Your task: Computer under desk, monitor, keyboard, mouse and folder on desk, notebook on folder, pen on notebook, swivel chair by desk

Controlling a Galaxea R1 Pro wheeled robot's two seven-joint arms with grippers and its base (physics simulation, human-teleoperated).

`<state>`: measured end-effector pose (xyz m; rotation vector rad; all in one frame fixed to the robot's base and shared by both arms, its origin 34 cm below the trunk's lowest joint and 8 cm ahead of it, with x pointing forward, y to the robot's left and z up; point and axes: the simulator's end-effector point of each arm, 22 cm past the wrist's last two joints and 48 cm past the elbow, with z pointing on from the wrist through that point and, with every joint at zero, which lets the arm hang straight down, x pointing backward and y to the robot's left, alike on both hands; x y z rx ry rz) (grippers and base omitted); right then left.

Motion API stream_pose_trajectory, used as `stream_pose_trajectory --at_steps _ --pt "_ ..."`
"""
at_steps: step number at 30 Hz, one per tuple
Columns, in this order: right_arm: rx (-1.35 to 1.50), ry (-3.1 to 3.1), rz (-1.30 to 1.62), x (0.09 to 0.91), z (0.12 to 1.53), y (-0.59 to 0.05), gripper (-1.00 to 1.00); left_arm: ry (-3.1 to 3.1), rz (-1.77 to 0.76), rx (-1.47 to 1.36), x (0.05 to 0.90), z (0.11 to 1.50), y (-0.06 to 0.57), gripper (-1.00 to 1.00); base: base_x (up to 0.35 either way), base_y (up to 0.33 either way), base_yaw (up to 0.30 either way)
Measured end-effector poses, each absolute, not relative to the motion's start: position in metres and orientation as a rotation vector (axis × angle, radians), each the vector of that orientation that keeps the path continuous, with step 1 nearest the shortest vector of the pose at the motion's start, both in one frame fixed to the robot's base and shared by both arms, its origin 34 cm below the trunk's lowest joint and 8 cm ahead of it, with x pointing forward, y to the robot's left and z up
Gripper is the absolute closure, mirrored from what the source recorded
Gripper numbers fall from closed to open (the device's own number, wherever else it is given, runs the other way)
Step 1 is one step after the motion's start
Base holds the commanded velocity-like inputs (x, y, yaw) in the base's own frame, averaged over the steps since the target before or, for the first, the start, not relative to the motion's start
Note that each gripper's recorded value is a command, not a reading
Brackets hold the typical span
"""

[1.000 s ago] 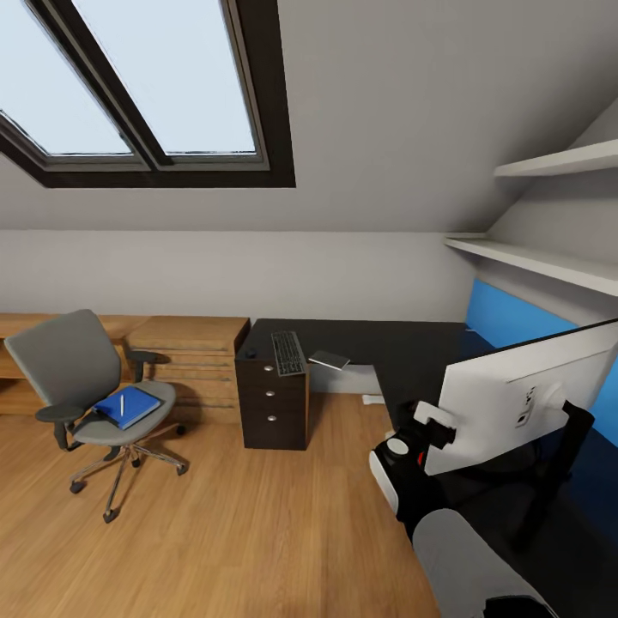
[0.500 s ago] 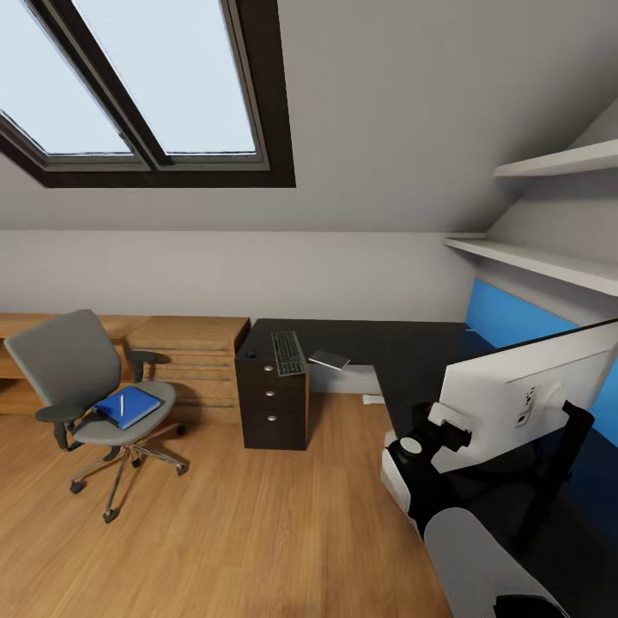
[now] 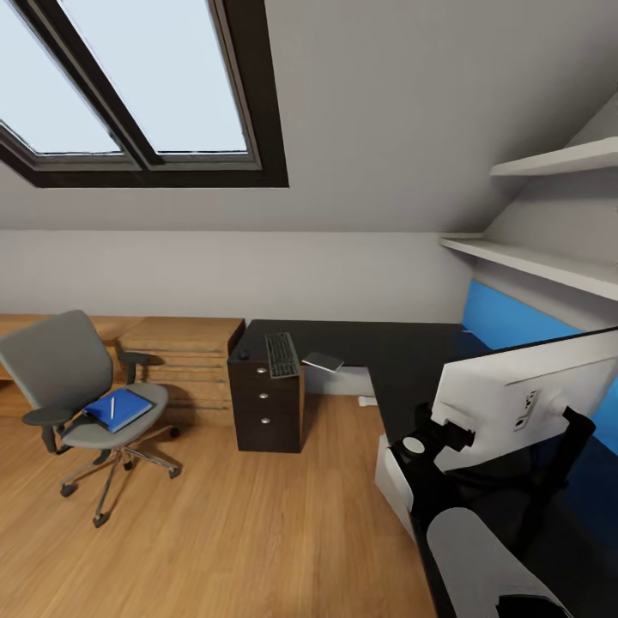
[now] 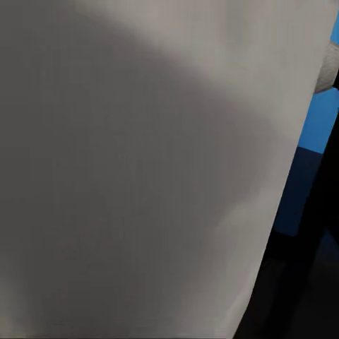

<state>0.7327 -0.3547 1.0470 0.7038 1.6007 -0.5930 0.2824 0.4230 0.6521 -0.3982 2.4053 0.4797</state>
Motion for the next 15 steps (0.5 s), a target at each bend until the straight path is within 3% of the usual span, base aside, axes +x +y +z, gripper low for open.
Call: stream_pose_trajectory --at_steps 6,15 --pt "0.702 1.603 -0.593 0.7330 1.0463 -0.3545 -1.00 2.406 0.479 -0.398 0.2824 0.6519 0.4224 -1.00 -0.053 -0.026 0.000" --pt "0.702 1.603 -0.593 0.7334 1.0461 -0.3541 -1.00 2.407 0.480 -0.398 0.2824 0.6518 0.4229 -1.00 -0.283 -0.111 0.000"
